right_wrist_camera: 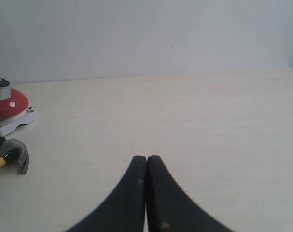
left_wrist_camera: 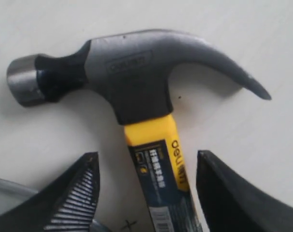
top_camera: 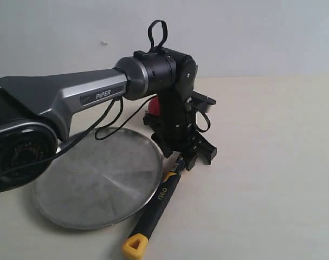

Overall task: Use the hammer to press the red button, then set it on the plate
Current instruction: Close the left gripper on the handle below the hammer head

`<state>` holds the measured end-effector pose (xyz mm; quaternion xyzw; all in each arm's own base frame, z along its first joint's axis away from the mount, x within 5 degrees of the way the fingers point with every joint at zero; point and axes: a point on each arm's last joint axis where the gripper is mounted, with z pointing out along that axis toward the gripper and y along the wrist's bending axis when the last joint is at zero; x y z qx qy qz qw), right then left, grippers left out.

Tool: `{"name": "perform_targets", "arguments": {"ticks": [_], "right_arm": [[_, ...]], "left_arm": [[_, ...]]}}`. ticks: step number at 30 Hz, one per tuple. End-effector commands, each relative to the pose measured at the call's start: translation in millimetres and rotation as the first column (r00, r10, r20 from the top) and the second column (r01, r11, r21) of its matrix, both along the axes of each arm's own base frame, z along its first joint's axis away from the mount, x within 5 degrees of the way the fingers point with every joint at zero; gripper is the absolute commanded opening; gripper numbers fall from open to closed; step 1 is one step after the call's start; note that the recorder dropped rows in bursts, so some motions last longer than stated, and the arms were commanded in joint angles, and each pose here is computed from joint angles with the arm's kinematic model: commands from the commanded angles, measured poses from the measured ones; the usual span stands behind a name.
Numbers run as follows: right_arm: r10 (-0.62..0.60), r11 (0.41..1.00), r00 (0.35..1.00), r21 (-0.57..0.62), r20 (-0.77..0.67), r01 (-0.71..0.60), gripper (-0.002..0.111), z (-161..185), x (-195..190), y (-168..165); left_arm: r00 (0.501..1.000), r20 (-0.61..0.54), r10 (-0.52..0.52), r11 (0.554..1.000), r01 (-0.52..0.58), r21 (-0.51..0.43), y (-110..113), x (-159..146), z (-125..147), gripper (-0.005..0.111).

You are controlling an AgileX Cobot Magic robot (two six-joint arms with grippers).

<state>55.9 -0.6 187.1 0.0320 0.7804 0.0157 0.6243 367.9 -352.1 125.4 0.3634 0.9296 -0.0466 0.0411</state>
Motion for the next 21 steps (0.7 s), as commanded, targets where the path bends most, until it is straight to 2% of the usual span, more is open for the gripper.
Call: {"name": "perform_targets", "arguments": {"ticks": [1,7,8,11,14,17,21], "right_arm": [[-0.005,1.0,1.0,-0.007,-0.001,0.005,0.0,-1.1,0.5,-0.4],[-0.005,1.0,1.0,-0.007,-0.001,0.005,0.0,-1.1,0.5,-0.4],[-0.005,1.0,1.0,-0.007,-0.001,0.005,0.0,-1.1,0.5,-0.4],[-0.005,1.0,1.0,-0.007,-0.001,0.005,0.0,-1.1,0.5,-0.4],[-0.005,1.0,1.0,-0.007,-0.001,0.005,0.0,-1.1,0.5,-0.4],[-0.005,1.0,1.0,-0.007,-0.001,0.005,0.0,-1.1,0.5,-0.4],[-0.005,1.0,1.0,-0.007,-0.001,0.005,0.0,-1.1,0.5,-0.4]], "left_arm": [[1.0,0.006,-0.01,1.0,0.01,-0.009,-2.9,0.2,-2.7,0.058],[1.0,-0.024,-0.014,1.0,0.015,0.019,-2.3,-0.4,-20.9,0.058],[1.0,-0.024,-0.014,1.0,0.015,0.019,-2.3,-0.4,-20.9,0.055],[1.0,-0.022,-0.014,1.0,0.015,0.018,-2.3,-0.4,-19.8,0.03],[1.0,-0.009,-0.016,1.0,0.016,0.008,-3.2,0.8,-19.7,-0.001],[0.999,0.031,-0.017,1.0,0.018,-0.025,-6.3,4.3,-19.1,0.0],[0.993,0.114,0.009,0.993,0.005,-0.122,-13.6,10.6,-5.2,0.0]]}}
